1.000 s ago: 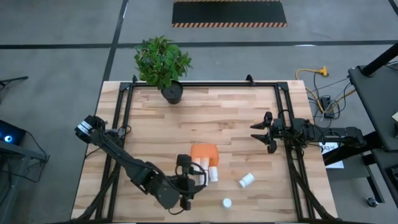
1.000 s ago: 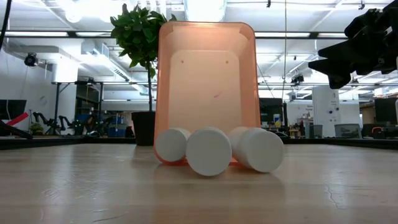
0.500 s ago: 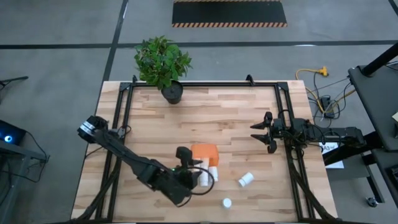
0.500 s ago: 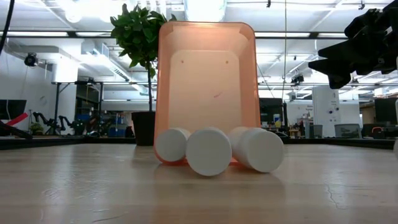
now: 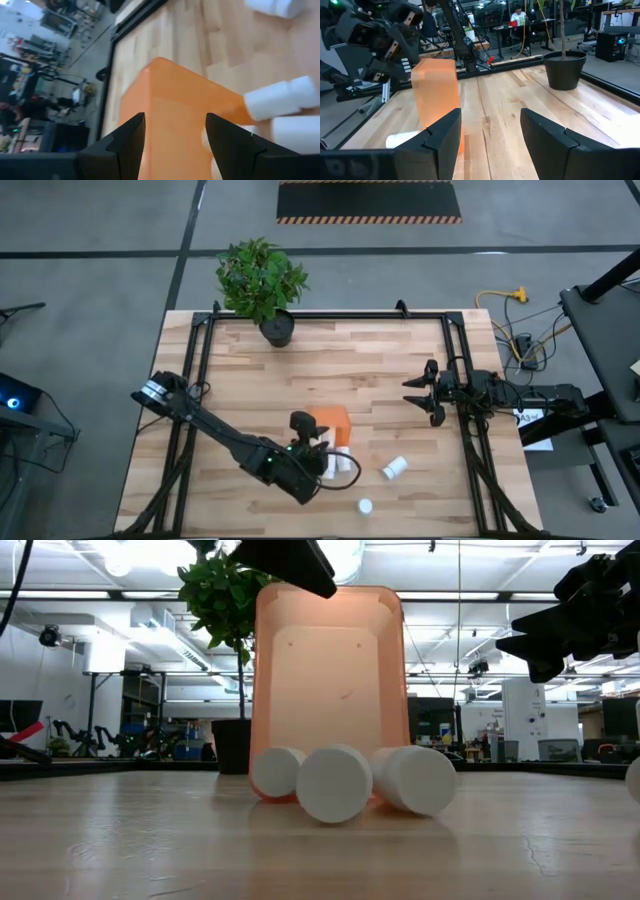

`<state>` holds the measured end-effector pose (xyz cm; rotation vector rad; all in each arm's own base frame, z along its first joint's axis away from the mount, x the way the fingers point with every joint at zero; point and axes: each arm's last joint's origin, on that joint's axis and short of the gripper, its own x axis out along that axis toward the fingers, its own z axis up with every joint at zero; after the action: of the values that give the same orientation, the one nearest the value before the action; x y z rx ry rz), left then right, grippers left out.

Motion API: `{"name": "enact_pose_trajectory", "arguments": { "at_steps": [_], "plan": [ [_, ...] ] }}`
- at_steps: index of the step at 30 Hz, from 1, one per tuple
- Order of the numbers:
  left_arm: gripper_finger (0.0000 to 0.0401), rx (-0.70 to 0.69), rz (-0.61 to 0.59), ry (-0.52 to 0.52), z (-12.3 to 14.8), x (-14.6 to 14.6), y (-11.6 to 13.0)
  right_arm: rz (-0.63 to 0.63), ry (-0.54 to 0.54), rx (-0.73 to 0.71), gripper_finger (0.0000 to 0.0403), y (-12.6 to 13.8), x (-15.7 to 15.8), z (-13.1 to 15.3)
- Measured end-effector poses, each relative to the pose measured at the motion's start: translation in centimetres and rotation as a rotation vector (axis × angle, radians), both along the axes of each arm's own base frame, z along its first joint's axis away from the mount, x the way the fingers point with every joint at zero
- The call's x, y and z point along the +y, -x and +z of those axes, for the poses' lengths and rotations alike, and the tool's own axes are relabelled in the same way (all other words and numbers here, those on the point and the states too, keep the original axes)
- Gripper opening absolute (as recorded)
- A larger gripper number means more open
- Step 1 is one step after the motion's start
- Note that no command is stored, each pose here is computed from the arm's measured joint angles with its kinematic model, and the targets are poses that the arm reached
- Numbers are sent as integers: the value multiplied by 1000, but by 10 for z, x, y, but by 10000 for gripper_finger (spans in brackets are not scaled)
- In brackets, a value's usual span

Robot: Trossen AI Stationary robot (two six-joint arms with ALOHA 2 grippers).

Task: Pick and place pill bottles into a basket
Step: Adjust the orange container on the table

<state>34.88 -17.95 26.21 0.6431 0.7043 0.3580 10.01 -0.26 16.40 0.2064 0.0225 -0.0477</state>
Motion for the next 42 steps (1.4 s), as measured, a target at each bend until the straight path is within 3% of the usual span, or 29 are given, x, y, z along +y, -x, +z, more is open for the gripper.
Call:
{"name": "enact_pose_trajectory", "arguments": {
  "at_steps": [12,23,27,34,42],
  "plan": [
    [191,-12,23,-13,3,4,-2,0,0,0,194,0,0,0],
    [189,-7,115,-36,-1,33,-13,0,0,0,194,0,0,0],
    [150,-10,129,-34,0,38,-16,0,0,0,194,0,0,0],
    [18,-7,102,13,2,37,-17,0,0,0,194,0,0,0],
    [1,-2,86,36,2,35,-16,0,0,0,194,0,0,0]
  ]
}}
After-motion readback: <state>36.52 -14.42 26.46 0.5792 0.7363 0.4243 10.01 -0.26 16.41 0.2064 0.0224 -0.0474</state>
